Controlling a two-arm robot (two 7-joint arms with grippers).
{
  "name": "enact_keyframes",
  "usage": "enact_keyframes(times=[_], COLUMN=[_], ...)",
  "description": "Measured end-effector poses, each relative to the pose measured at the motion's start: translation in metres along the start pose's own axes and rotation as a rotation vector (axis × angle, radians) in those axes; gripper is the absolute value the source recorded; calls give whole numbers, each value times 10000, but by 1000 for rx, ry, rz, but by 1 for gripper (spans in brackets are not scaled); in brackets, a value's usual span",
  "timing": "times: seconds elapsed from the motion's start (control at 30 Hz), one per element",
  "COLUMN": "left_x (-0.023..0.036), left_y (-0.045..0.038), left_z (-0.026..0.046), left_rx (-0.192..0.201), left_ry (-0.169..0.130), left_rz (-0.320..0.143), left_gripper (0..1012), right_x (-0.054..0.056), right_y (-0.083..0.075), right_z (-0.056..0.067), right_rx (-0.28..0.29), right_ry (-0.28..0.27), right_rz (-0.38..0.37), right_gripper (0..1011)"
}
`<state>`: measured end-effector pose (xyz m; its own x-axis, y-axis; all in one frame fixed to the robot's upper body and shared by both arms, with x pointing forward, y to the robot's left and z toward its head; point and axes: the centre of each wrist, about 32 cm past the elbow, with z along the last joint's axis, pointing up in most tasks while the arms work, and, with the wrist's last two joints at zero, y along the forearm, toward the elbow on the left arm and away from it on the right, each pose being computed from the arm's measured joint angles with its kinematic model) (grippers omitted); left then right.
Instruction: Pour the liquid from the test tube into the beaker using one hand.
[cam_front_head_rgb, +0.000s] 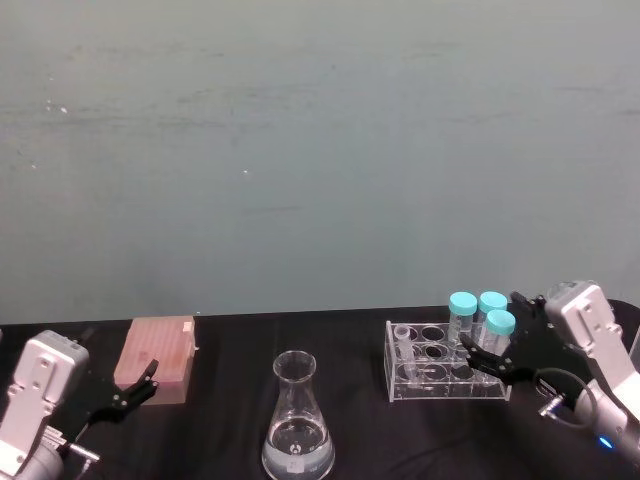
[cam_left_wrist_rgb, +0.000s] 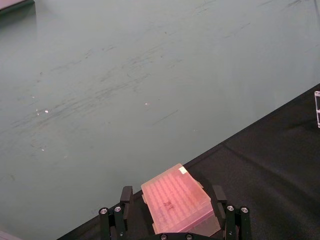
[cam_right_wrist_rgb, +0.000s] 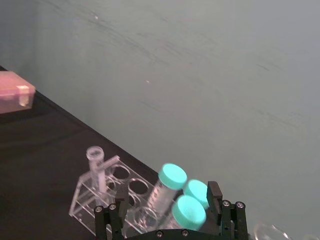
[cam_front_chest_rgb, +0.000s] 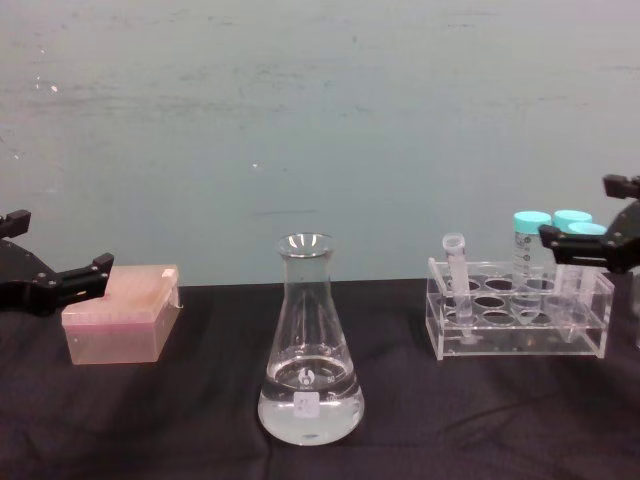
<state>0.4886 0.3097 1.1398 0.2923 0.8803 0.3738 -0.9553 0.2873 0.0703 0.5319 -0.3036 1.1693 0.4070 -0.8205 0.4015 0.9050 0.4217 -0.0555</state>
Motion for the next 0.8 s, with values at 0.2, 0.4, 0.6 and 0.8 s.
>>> enact_keyframes(times=[0.2,0.4,0.6,0.8], left_x=[0,0,0,0], left_y=[0,0,0,0], left_z=[0,0,0,0], left_rx=[0,0,0,0], left_ry=[0,0,0,0], left_rz=[0,0,0,0], left_gripper=[1000,1000,1000,1000], right_x=[-10,-37,-44,-66], right_y=[118,227,312,383], right_z=[49,79,115,133], right_rx=[20,29,33,14], right_ry=[-2,11,24,54], right_rz=[40,82,132,197], right_gripper=[1000,1000,1000,1000])
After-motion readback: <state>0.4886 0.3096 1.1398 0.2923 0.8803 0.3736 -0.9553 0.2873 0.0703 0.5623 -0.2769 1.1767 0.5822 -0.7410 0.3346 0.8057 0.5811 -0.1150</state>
